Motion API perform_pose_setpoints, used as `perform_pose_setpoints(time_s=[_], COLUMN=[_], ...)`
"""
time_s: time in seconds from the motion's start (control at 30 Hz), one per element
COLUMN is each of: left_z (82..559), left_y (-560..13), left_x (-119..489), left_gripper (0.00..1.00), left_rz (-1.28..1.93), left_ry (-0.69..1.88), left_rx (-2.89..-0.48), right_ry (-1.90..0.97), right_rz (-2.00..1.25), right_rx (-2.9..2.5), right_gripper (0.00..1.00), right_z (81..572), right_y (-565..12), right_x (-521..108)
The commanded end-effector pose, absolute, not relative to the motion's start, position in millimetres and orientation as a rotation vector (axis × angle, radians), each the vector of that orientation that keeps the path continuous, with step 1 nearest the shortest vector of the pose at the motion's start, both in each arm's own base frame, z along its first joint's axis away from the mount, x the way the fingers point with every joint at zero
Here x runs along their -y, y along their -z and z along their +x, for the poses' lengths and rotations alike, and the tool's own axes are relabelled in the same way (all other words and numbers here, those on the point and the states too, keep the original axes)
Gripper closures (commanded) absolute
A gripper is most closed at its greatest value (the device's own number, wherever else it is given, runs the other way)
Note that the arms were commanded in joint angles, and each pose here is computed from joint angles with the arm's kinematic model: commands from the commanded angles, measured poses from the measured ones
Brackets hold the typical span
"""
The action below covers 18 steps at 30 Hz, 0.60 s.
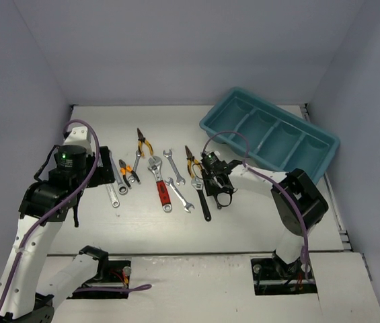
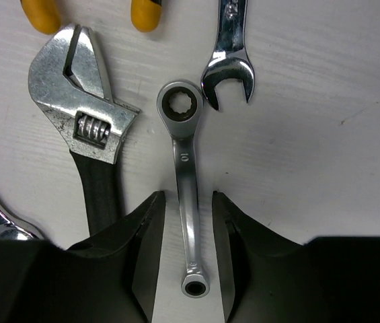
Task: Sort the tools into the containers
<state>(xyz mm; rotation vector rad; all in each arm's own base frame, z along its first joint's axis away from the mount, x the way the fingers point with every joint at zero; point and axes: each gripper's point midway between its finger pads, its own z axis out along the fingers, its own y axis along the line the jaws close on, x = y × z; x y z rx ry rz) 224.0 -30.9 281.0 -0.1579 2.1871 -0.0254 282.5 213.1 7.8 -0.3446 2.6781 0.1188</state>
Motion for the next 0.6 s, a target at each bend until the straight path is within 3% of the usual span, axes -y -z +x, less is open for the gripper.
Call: perform_pose_setpoints(time_s=[0.0,0.13,0.3,0.57], left_z=[229.5,228.2,226.5,231.0], left_y=[-302.5,-302.3,-306.3,-311.3], left_x=[30.5,30.0,30.6,32.9], left_gripper=[0.17,0.17,0.17,0.17], left_rz=[-0.139,-0.138,-0.144,-0.151], left_ry=[0.034,0.034,0.047,0.057], left_rx=[-2.12,-2.117,-2.105,-2.101], right_ry=[-0.093,-0.041,-0.068,-0.189], right_rz=[-0.316,-0.273,-0.229,0.024], right_rx=[-2.668,-2.683,-2.609,-2.341], right_gripper=[0.76,0.99,1.0,1.0], right_z=[284.8,278.1,281.1,320.9], right_y=[-2.8,4.9,-22.6,-139.5], right_x=[-212.7,-201.5,-197.7,-170.4])
